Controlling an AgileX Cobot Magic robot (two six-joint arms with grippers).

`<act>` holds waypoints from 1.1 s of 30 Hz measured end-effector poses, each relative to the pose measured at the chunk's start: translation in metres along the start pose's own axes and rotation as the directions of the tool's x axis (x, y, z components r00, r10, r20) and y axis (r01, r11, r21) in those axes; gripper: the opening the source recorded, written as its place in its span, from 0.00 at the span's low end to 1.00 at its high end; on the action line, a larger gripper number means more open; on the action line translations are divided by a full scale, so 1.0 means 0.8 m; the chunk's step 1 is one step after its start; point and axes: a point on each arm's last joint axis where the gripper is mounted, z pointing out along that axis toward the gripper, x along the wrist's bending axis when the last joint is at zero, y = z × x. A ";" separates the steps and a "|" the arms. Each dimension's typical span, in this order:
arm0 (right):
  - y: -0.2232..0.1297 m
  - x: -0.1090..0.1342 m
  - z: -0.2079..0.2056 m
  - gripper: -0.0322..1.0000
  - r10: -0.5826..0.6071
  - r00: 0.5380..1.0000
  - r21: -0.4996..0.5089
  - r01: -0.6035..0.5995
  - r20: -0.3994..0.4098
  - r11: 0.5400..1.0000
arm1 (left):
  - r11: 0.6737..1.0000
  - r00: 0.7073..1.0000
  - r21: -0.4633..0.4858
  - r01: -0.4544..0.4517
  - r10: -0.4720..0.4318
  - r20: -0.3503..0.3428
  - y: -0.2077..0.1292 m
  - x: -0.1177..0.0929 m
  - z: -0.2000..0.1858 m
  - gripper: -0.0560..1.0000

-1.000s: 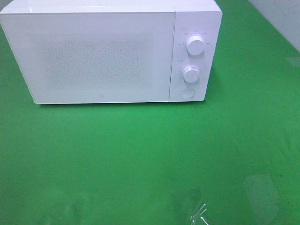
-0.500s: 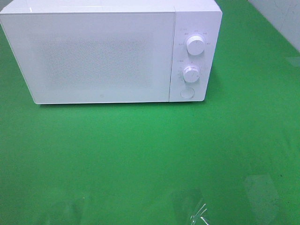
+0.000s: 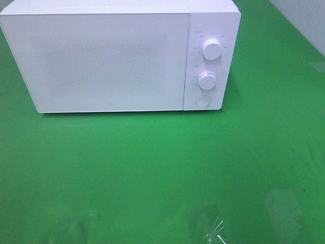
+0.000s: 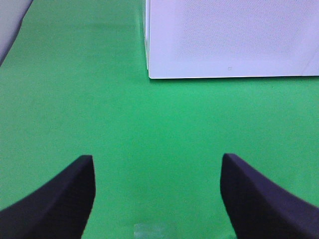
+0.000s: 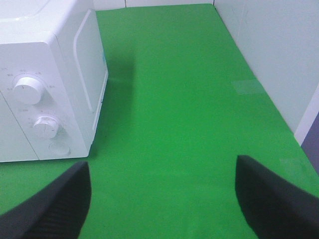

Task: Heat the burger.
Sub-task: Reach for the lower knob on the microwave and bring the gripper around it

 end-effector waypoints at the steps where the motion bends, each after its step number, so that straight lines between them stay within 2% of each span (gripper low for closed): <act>1: 0.001 0.001 0.009 0.76 -0.001 1.000 0.002 0.001 -0.003 1.000 | 1.000 1.000 0.000 0.000 0.000 0.000 0.000 0.000 0.000 0.67; 19: 0.003 0.006 0.090 0.76 0.031 0.999 -0.012 -0.032 -0.028 0.999 | 1.000 1.000 0.000 0.000 0.000 0.000 0.000 0.000 0.000 0.67; 26: 0.004 0.009 0.121 0.76 0.033 0.998 -0.087 -0.037 -0.045 0.996 | 1.000 1.000 0.000 0.000 0.000 0.000 0.000 0.000 0.000 0.67; 27: 0.001 0.010 0.128 0.76 0.038 0.998 -0.118 -0.044 -0.052 0.992 | 1.000 1.000 0.000 0.000 0.000 0.000 0.000 0.000 0.000 0.67; 33: -0.016 0.012 0.143 0.76 0.045 0.997 -0.162 -0.055 -0.066 0.985 | 1.000 1.000 0.000 0.001 -0.001 0.000 0.000 0.000 0.000 0.67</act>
